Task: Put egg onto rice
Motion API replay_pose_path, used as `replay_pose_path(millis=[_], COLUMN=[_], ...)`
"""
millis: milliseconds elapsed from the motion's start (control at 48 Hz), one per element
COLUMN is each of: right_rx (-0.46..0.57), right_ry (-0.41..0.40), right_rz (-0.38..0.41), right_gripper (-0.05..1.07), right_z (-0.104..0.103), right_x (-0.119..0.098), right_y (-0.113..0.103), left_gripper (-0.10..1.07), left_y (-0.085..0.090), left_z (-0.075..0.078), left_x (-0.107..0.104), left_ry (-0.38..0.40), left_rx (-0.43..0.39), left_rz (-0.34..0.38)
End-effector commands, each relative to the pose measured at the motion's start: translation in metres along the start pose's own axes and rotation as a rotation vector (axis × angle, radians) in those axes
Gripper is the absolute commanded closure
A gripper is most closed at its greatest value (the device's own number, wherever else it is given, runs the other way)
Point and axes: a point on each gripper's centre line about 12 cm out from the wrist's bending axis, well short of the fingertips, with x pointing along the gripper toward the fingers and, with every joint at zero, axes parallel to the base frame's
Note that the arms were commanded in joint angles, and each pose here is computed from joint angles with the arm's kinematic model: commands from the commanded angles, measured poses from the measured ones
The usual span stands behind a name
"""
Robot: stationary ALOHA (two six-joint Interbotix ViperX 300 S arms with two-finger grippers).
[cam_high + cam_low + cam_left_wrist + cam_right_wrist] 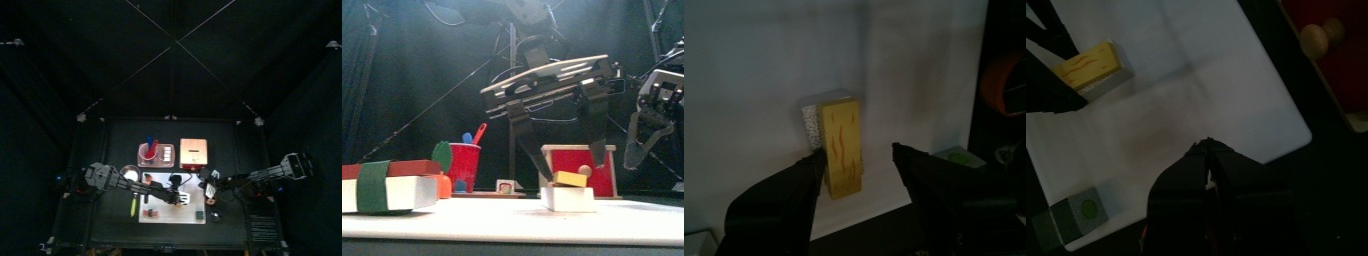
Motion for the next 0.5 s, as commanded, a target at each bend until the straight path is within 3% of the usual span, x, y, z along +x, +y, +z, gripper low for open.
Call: replay_pose_path(millis=[0,104,333,479], right_rx=[0.004,0.002,0.002,0.001], right_ry=[-0.021,-0.020,-0.025,-0.020], right_rz=[0.017,0.018,0.021,0.018], right_gripper=[0.64,0.64,0.64,0.64], right_z=[0.007,0.006,0.008,0.006], right_x=[-0.003,-0.003,-0.003,-0.003], right_y=[0.004,0.004,0.005,0.004], left_gripper=[0.07,0.07,0.07,0.07], left_y=[-0.016,-0.013,0.000,0.004], left_z=[0.007,0.010,0.013,0.018], left_x=[-0.034,-0.048,-0.052,-0.059], left_ry=[0.001,-0.003,-0.027,-0.087], left_rx=[0.009,0.057,0.117,0.285], left_rz=[-0.085,-0.091,-0.018,-0.008])
